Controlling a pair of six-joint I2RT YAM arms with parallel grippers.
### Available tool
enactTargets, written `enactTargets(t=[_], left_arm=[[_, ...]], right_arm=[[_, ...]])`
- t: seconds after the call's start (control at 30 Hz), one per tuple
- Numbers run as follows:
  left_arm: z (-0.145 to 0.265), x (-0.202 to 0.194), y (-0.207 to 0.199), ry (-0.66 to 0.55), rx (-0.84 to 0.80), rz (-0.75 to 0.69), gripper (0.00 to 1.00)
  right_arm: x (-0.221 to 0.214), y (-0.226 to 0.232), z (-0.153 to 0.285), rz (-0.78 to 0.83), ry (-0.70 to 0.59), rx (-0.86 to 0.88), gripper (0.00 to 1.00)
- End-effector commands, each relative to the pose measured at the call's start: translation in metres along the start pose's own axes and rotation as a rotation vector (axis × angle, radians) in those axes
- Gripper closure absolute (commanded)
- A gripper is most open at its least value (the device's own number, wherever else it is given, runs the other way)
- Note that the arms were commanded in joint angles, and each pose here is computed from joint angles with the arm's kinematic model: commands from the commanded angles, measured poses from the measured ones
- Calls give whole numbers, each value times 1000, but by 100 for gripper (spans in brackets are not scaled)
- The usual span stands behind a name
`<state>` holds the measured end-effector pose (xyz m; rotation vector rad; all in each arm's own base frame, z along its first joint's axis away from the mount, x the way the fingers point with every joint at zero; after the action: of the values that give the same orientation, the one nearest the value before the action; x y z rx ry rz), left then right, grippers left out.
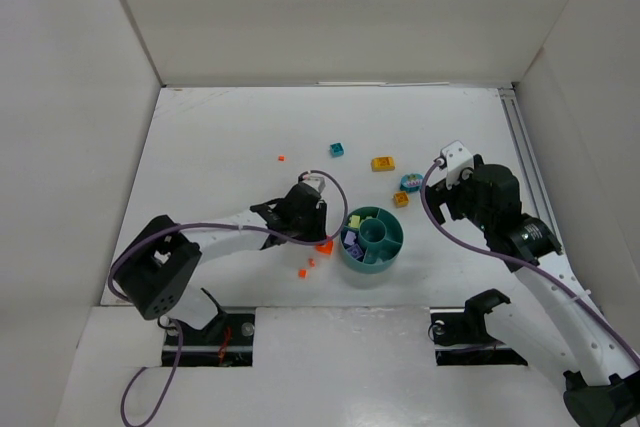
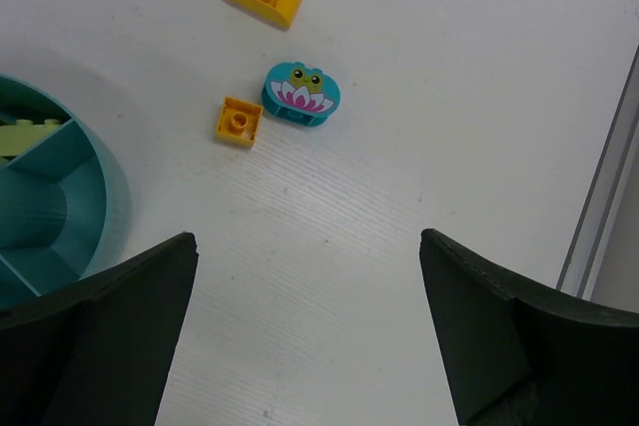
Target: Sort the legos into containers by color
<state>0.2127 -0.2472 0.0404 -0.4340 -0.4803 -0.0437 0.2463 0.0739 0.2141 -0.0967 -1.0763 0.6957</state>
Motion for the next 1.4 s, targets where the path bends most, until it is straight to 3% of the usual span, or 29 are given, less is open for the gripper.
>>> enactTargets(t=[0.0, 0.43, 0.6, 0.7, 1.1, 1.37], left_arm=[[-4, 2, 2, -3, 12, 17, 63], [-11, -18, 3, 62, -39, 43, 77], [-7, -17, 0, 56, -58, 63, 88], [0, -17, 3, 57, -44, 63, 100], [65, 33, -18, -161, -89, 62, 100], [126, 67, -88, -328, -269, -59, 100]], right_arm=[[11, -5, 2, -18, -50, -20, 3], [7, -3, -1, -16, -25, -9, 3], [7, -3, -1, -16, -25, -9, 3], [7, -3, -1, -16, -25, -9, 3], [8, -2, -4, -7, -29, -1, 3], [13, -3, 0, -9, -59, -5, 3]])
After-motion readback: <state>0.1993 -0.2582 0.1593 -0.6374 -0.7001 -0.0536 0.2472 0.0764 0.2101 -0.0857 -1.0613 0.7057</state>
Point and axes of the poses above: each gripper's point midway between its finger pads, its own z axis back along the fingers, its own y axis along the line the jaws close on, x = y × z, the point moved 1 cm from there along z, back along the fingers, and after that the axes turned 9 degrees about z, right-handed, at the moved point
